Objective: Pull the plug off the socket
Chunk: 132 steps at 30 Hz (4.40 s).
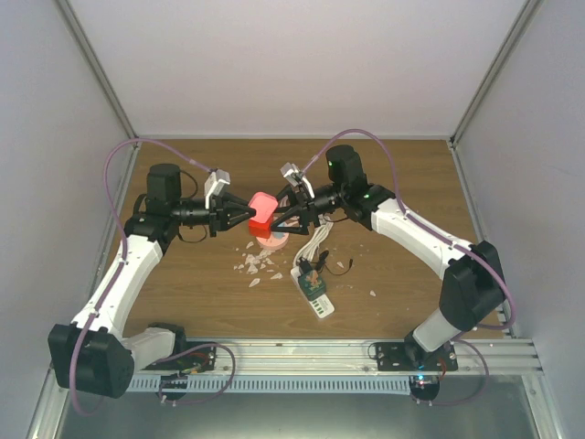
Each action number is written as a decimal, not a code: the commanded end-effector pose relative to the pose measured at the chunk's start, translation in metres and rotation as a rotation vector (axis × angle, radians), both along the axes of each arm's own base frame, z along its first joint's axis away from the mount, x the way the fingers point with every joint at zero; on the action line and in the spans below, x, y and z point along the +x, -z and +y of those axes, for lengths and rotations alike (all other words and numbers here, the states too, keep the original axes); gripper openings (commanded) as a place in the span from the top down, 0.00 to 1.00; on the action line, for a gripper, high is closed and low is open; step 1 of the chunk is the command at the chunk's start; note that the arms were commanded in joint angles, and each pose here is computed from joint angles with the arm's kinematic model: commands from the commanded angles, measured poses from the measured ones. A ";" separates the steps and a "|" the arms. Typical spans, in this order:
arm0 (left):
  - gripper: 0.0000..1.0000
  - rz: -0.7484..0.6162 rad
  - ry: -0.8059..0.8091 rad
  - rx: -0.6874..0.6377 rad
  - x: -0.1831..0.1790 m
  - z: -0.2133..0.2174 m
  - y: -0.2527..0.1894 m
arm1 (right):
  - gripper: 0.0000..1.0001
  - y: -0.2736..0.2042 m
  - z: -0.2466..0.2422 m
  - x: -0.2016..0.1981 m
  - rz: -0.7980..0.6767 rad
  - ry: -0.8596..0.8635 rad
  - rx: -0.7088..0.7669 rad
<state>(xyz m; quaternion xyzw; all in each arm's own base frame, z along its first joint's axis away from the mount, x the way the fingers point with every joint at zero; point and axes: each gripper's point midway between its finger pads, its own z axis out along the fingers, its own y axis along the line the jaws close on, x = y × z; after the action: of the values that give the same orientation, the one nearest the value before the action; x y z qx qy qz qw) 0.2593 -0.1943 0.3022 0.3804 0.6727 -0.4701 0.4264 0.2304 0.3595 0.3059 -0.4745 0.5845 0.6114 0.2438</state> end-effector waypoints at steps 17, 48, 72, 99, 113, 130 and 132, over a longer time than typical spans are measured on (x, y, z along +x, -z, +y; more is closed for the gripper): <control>1.00 0.047 -0.078 0.076 0.027 -0.004 0.027 | 0.14 -0.039 0.000 -0.031 -0.100 -0.142 0.109; 1.00 0.008 0.006 0.192 0.004 -0.014 0.054 | 0.00 -0.047 -0.028 0.038 -0.175 0.146 0.078; 1.00 0.023 -0.423 0.328 0.159 0.127 0.094 | 0.00 0.017 -0.103 0.086 -0.305 0.413 -0.108; 0.99 0.472 -0.710 0.221 0.300 0.271 0.202 | 0.00 0.039 -0.103 0.101 -0.233 0.434 -0.149; 0.94 0.550 -0.728 0.210 0.315 0.283 0.234 | 0.00 0.043 -0.100 0.103 -0.197 0.415 -0.149; 0.57 0.556 -0.746 0.180 0.313 0.292 0.219 | 0.00 0.047 -0.100 0.104 -0.179 0.411 -0.151; 0.53 0.549 -0.751 0.189 0.311 0.294 0.213 | 0.00 0.046 -0.100 0.102 -0.186 0.408 -0.149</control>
<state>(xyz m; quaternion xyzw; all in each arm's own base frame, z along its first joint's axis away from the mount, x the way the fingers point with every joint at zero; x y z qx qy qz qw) 0.5687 0.0901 0.0610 0.0013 0.8954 -0.3167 0.3131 0.3305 0.2612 0.2529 -0.4150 0.6933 0.4556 0.3735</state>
